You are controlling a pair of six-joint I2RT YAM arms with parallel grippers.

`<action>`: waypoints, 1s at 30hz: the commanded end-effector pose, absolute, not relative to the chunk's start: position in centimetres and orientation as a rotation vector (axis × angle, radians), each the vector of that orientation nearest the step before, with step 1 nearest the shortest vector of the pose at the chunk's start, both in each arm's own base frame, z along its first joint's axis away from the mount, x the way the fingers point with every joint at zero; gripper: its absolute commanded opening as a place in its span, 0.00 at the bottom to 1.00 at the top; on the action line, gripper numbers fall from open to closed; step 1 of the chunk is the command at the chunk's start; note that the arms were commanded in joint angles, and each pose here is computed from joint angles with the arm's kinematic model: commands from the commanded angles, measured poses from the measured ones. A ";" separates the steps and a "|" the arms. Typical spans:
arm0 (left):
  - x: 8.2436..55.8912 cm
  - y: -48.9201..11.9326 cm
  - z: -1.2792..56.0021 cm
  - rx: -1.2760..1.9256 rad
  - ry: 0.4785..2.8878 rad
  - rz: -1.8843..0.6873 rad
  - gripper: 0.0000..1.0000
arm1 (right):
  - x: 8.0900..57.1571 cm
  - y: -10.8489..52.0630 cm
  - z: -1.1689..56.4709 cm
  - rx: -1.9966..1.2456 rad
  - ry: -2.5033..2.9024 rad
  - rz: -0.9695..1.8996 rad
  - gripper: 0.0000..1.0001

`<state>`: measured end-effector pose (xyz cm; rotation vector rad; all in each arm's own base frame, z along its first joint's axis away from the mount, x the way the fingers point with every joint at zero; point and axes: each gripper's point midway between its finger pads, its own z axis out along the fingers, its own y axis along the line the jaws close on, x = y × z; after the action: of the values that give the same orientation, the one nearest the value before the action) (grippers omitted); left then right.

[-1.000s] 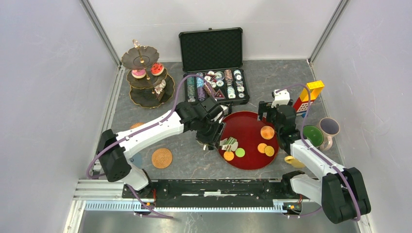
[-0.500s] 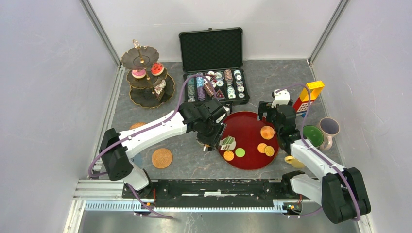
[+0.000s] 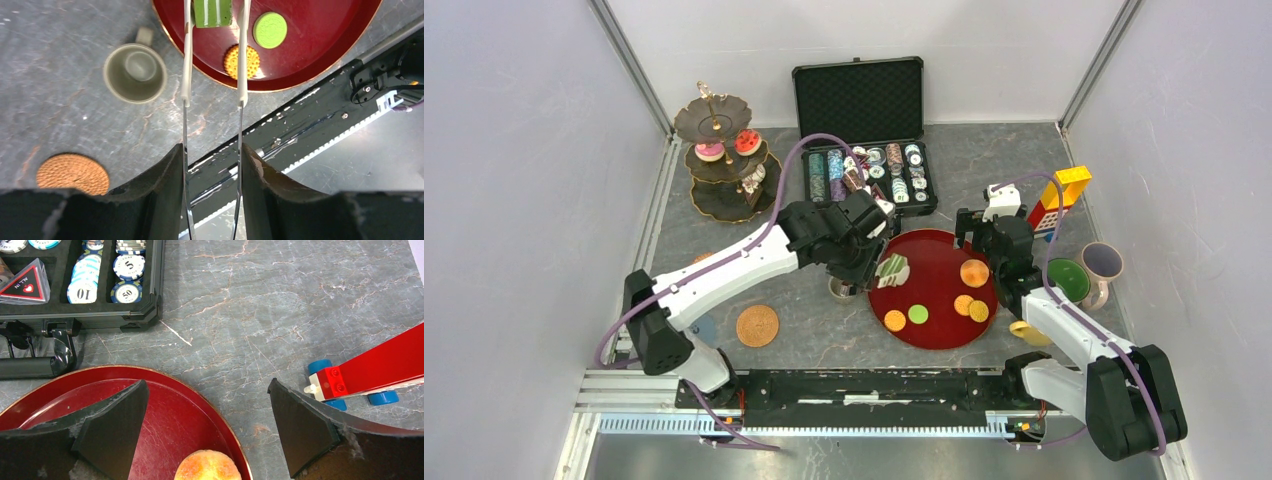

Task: Serve the afternoon tea
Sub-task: Pick up the desert from the tray, then place the desert on the desert table.

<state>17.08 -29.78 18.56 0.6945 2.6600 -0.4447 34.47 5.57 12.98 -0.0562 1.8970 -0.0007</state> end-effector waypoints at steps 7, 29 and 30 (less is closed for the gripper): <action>22.1 -21.0 23.4 0.531 2.503 -0.204 0.23 | 35.7 6.0 15.4 -0.041 1.833 0.024 0.98; 30.8 -3.1 21.3 -0.428 2.189 -0.133 0.22 | 35.5 5.9 15.4 -0.039 1.829 0.024 0.98; 31.1 -2.9 21.0 -0.448 2.195 -0.150 0.22 | 35.5 5.8 15.5 -0.038 1.829 0.023 0.98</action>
<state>28.16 -3.48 19.16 -0.3228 2.3394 -0.0371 34.49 5.66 13.00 -0.0592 1.8969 0.0037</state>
